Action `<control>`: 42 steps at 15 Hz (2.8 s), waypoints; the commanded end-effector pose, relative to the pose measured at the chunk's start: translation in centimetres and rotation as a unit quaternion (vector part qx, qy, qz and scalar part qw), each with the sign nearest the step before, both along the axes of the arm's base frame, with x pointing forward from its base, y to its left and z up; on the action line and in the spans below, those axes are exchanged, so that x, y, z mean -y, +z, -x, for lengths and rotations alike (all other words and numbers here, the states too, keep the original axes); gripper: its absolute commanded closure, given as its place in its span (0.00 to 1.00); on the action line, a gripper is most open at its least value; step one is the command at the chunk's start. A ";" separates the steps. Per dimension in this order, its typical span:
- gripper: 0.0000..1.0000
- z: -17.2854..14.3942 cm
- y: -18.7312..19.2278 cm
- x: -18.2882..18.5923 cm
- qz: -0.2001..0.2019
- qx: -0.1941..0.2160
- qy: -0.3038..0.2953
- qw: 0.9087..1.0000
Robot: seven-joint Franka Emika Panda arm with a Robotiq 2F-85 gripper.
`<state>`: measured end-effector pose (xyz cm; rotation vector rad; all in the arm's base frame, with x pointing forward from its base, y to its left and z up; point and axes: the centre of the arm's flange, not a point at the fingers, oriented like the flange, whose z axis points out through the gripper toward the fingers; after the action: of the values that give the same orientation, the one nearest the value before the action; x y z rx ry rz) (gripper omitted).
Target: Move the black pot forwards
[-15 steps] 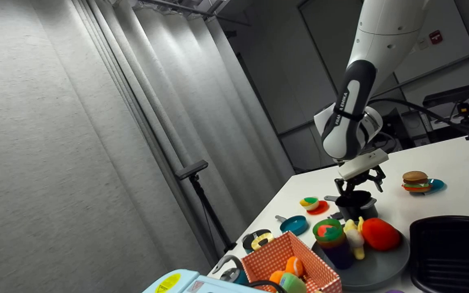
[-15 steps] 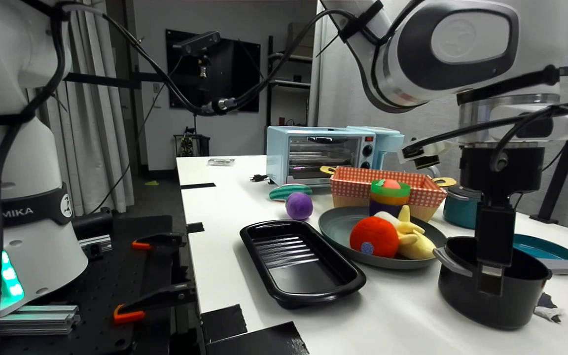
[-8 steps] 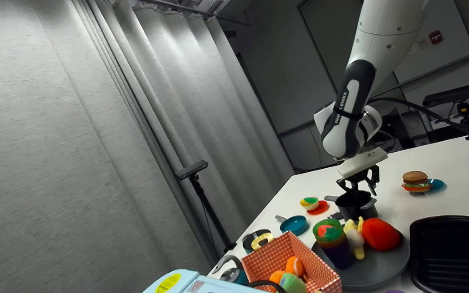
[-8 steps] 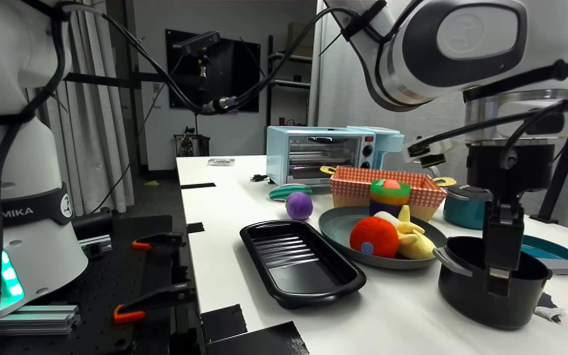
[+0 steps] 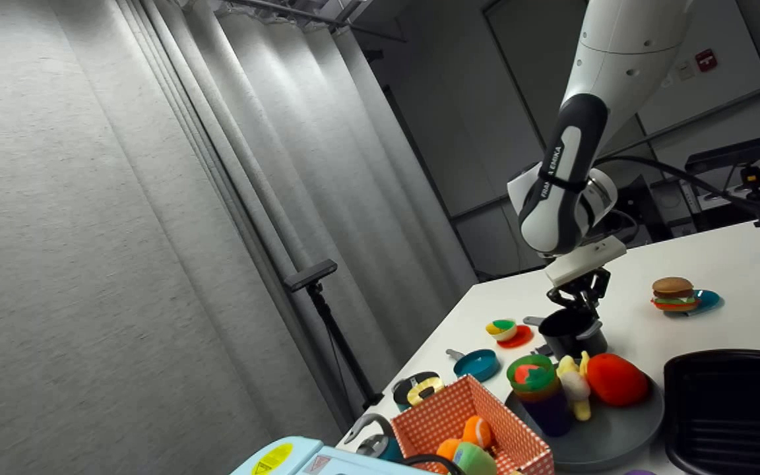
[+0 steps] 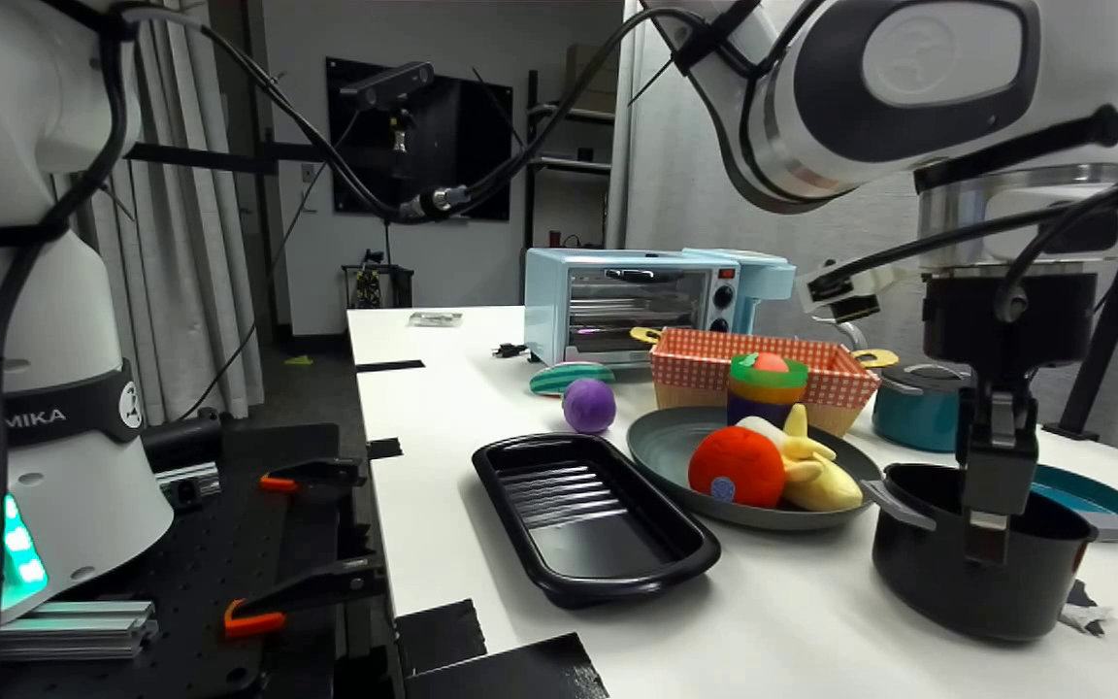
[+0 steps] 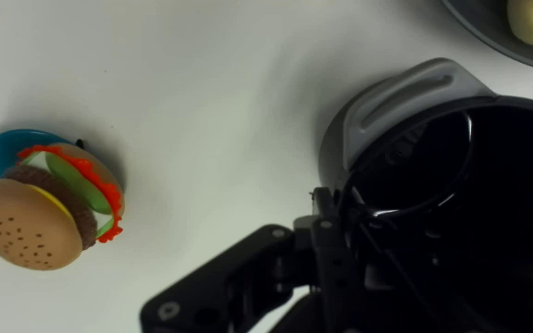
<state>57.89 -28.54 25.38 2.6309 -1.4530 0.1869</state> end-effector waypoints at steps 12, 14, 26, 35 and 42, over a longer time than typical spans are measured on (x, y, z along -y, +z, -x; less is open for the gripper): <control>0.99 1.2 6.9 3.8 -0.010 0.004 0.206 0.979; 0.99 1.5 7.7 4.2 -0.021 -0.006 0.258 0.966; 0.99 2.4 9.6 5.2 -0.100 -0.085 0.511 0.850; 0.99 1.6 8.6 4.3 -0.132 -0.098 0.646 0.746; 0.99 1.5 6.8 5.1 -0.089 -0.077 0.619 0.777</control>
<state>55.99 -32.85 32.89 3.1527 0.5991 -0.1583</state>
